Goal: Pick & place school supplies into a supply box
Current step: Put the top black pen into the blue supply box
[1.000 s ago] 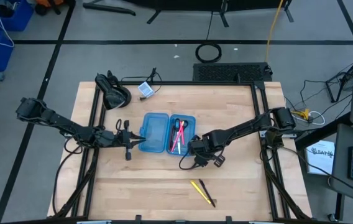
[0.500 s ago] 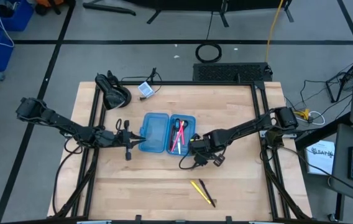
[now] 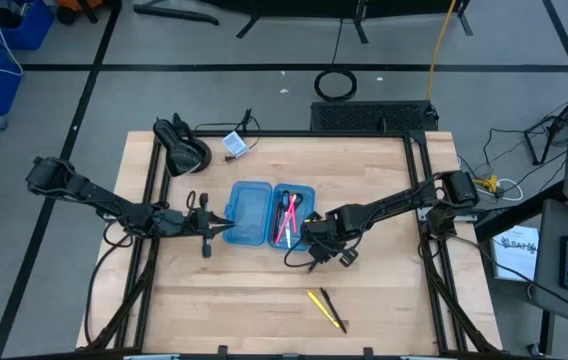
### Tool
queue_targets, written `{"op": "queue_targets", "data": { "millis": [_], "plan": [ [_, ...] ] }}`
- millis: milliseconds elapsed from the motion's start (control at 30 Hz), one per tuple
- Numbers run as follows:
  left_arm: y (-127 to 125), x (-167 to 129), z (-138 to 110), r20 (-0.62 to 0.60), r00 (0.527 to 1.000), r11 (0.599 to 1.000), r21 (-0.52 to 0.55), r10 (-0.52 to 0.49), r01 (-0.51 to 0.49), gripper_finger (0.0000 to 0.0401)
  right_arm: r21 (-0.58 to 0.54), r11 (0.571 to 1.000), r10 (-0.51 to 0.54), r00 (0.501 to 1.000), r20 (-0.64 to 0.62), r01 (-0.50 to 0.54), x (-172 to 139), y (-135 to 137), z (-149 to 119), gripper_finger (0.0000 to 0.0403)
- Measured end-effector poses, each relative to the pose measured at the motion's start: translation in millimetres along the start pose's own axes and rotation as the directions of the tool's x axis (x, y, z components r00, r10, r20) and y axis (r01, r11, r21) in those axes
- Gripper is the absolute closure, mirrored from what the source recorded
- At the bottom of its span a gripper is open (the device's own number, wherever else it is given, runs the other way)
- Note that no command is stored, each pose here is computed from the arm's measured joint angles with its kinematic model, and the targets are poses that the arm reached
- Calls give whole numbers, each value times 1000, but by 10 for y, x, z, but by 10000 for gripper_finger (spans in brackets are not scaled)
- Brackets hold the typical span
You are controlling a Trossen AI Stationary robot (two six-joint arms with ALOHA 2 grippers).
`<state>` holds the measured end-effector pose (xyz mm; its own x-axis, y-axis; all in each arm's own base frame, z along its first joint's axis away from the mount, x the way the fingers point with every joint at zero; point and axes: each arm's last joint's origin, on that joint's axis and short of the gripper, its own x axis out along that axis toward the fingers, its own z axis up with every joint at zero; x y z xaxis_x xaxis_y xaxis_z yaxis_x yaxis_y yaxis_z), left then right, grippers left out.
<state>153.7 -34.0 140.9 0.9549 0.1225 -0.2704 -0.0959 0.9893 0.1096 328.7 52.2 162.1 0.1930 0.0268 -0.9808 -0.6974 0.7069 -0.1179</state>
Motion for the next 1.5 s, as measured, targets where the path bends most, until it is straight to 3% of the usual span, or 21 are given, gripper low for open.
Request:
{"op": "queue_targets", "data": {
  "millis": [167, 300, 433, 633, 867, 1033, 1267, 1500],
  "plan": [
    [0, 0, -2, -2, 1000, 1000, 1, -1, 1, 364, 42, 993, -108, 993, -52, 111, -86, -17, -16, 284],
    [0, 0, -4, -4, 1000, 1000, 1, -3, 3, 364, 48, 989, -137, 988, -64, 140, -82, -18, -5, 295],
    [-1, 0, -4, -4, 1000, 1000, -3, -4, 4, 364, 175, 975, -128, 990, -50, 135, -64, 22, 13, 306],
    [-1, 0, -2, -2, 1000, 1000, -9, -4, 4, 364, 52, 998, 20, 999, -35, -18, 53, 173, -47, 276],
    [-1, 0, 1, 1, 1000, 1000, -13, -4, 4, 364, 10, 1000, -2, 1000, -31, 3, 111, 177, -81, 176],
    [-1, 0, 1, 1, 1000, 1000, -4, -4, 4, 364, -7, 1000, -27, 1000, 3, 27, 118, 136, -58, 131],
    [-1, 0, 0, 0, 1000, 1000, 0, -3, 3, 364, -33, 998, -50, 998, -24, 49, 97, 153, -64, 123],
    [0, 0, -5, -5, 1000, 1000, 2, -2, 2, 364, -171, 978, -125, 992, -21, 120, 78, 116, -43, 140]
  ]
}}
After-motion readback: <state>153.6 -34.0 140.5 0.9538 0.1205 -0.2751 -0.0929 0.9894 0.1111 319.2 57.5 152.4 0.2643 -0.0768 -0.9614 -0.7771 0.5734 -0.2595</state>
